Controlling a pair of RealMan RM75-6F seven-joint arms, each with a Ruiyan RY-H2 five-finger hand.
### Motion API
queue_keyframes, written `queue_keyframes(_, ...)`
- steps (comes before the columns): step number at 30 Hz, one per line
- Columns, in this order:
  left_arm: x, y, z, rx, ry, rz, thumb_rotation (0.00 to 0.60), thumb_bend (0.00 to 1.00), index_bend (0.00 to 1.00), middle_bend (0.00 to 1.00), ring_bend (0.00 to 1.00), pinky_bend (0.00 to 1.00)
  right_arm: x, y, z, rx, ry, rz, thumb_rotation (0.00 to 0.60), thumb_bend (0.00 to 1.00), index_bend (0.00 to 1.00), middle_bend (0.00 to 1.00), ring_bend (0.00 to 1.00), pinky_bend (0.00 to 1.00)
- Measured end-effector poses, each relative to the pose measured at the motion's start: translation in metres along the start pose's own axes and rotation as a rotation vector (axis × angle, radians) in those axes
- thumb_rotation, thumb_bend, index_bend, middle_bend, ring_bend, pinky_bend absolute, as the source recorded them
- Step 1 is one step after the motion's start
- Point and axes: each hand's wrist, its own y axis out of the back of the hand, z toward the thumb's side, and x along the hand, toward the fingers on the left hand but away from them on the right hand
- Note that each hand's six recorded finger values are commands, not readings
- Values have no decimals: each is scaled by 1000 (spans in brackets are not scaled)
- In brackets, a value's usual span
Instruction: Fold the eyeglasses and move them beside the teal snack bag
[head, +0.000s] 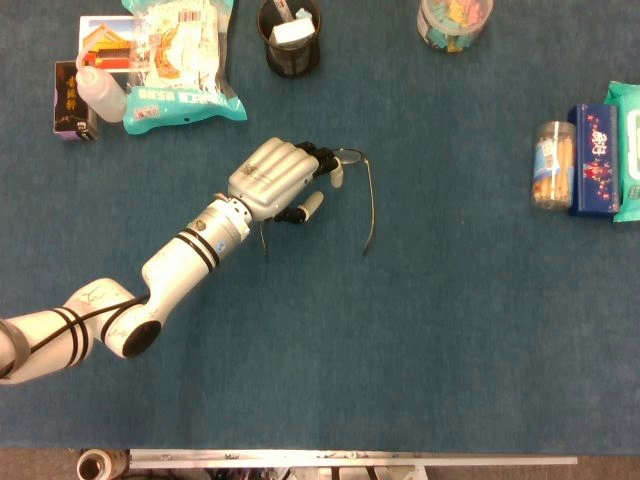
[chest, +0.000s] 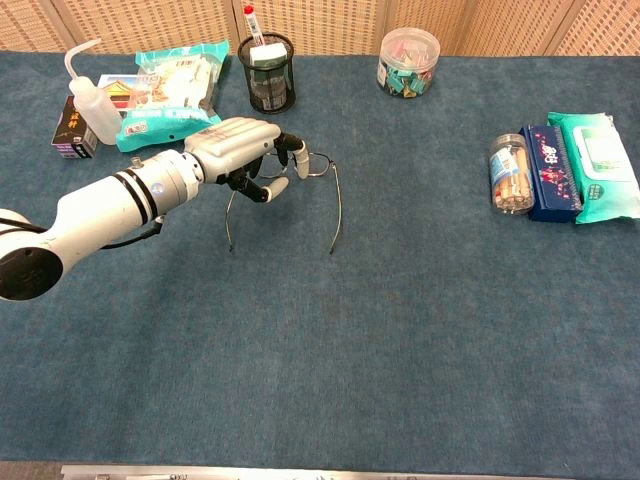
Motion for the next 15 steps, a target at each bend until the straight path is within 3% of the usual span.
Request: queue_keyframes(15, 10, -3, -11, 11, 33, -18, 600, 519, 359, 313, 307, 533, 2, -5, -2, -2, -7, 14, 600, 174, 226, 334, 316, 540)
